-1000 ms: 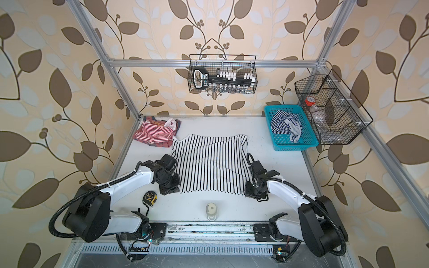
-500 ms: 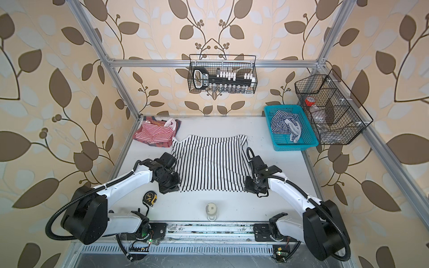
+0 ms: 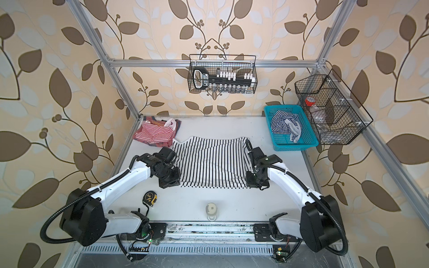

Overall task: Fold and stack tank tops
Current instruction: Fold the tank top at the center of the table, then smooth out the tank top at the center of the table.

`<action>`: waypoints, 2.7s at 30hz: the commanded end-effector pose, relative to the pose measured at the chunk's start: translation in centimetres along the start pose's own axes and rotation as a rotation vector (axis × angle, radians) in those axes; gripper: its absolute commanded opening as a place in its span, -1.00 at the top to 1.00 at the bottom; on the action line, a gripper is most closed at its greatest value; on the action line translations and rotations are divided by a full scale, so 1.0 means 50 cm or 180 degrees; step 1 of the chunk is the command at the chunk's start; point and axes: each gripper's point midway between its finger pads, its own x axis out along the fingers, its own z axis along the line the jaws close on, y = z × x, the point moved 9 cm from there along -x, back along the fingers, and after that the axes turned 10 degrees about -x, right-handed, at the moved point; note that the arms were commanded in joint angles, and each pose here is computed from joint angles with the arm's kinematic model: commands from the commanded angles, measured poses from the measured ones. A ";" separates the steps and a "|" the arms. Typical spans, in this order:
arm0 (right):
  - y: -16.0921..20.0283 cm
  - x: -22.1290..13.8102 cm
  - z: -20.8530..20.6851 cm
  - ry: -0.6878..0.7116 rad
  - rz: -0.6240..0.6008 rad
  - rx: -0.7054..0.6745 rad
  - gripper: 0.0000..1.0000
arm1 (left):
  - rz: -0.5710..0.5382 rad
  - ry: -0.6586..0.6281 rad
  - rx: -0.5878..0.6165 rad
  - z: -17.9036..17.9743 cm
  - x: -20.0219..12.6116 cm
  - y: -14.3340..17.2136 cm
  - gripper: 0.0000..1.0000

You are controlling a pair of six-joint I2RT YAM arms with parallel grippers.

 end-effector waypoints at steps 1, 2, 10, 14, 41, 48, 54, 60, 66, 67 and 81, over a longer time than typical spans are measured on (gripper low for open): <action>-0.027 -0.005 -0.004 -0.0020 0.0079 -0.0153 0.86 | -0.0105 -0.0130 0.0224 -0.024 -0.011 -0.022 1.00; -0.036 -0.001 -0.004 -0.0031 0.0098 -0.0171 0.84 | -0.0114 -0.0146 0.0262 -0.032 -0.010 -0.029 1.00; -0.094 0.030 -0.004 -0.0085 0.0338 -0.0264 0.83 | -0.0017 -0.0315 0.0375 -0.077 0.028 -0.081 1.00; -0.089 0.034 -0.008 -0.0018 0.0432 -0.0280 0.85 | -0.0005 -0.0324 0.0409 -0.085 0.027 -0.086 1.00; -0.183 0.096 -0.048 -0.0433 0.0439 -0.0058 0.54 | 0.0068 -0.0253 0.0257 -0.127 0.060 -0.190 1.00; -0.206 0.082 -0.072 -0.0546 0.0275 0.0077 0.50 | 0.0098 -0.0220 0.0184 -0.132 0.068 -0.214 0.85; -0.220 0.075 -0.091 -0.0612 0.0147 0.0173 0.52 | 0.0147 -0.0202 0.0127 -0.139 0.086 -0.240 0.71; -0.223 0.036 -0.086 -0.0667 -0.0039 0.0119 0.55 | 0.0054 -0.0218 0.0153 -0.142 0.058 -0.245 0.55; -0.182 0.014 -0.081 -0.0671 -0.0133 0.0114 0.48 | -0.0225 -0.0425 0.0125 -0.100 -0.011 -0.218 0.14; -0.177 0.013 -0.080 -0.0682 -0.0148 0.0110 0.47 | -0.0259 -0.0476 0.0123 -0.091 -0.020 -0.211 0.12; -0.104 0.045 -0.004 -0.0700 0.0143 -0.0201 0.83 | 0.0034 -0.0836 0.0077 0.022 0.001 -0.114 1.00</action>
